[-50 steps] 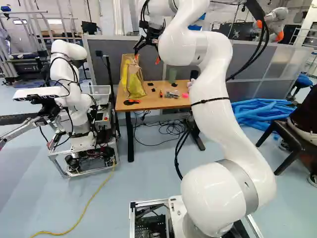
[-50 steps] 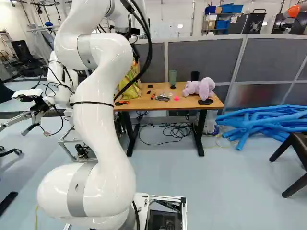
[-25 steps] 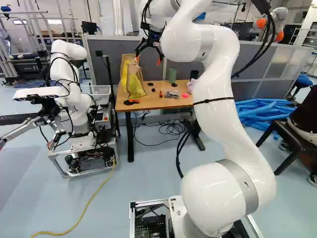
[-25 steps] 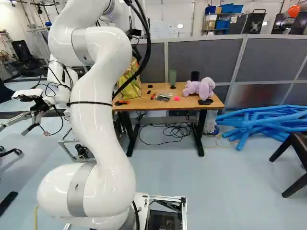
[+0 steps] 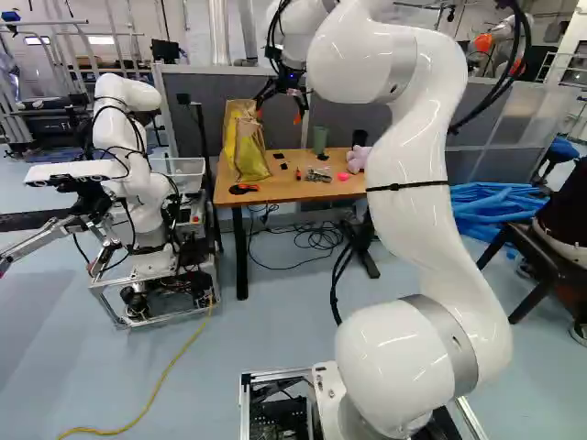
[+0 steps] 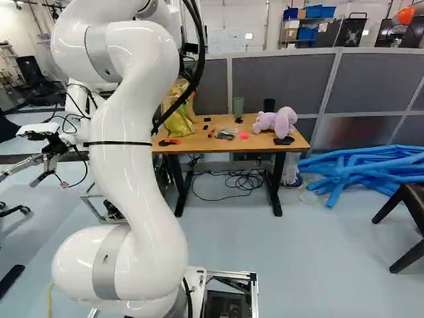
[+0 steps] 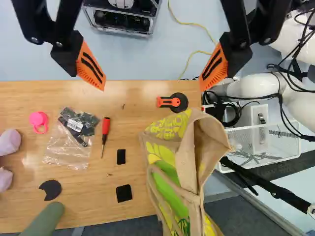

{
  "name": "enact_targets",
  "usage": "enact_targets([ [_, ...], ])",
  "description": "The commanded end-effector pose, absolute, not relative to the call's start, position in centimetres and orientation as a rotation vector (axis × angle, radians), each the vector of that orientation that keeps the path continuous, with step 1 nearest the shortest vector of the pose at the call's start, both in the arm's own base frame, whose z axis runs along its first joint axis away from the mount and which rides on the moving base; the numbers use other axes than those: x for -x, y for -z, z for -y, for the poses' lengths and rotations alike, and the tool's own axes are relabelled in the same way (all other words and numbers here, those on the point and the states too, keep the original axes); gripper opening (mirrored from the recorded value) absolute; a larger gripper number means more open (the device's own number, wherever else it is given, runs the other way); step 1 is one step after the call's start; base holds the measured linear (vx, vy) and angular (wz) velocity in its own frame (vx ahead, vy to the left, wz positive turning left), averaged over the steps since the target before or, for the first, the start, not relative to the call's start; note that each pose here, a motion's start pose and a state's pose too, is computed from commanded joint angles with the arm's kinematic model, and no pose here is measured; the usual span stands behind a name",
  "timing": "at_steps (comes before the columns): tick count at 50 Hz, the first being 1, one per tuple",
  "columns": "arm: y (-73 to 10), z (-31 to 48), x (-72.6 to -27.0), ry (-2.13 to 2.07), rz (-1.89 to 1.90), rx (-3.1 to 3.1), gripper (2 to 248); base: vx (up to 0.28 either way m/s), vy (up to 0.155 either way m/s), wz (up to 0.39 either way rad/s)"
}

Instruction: Pick up the bag on the ground and place it on the table

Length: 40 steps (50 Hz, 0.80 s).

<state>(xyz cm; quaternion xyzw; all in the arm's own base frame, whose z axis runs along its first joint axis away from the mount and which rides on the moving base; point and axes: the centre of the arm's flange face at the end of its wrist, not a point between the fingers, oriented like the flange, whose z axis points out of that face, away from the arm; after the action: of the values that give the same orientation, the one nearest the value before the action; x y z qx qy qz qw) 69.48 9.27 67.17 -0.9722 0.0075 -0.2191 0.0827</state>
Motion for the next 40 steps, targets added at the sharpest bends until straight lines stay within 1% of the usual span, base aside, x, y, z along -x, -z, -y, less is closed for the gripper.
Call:
enact_targets([
  [21,-64.0,-7.7,-67.2,0.807,-0.047,2.887,247,0.000,0.000,0.000],
  [40,-60.2,-6.0,-63.6,0.975,-0.063,2.864,247,0.000,0.000,0.000],
])
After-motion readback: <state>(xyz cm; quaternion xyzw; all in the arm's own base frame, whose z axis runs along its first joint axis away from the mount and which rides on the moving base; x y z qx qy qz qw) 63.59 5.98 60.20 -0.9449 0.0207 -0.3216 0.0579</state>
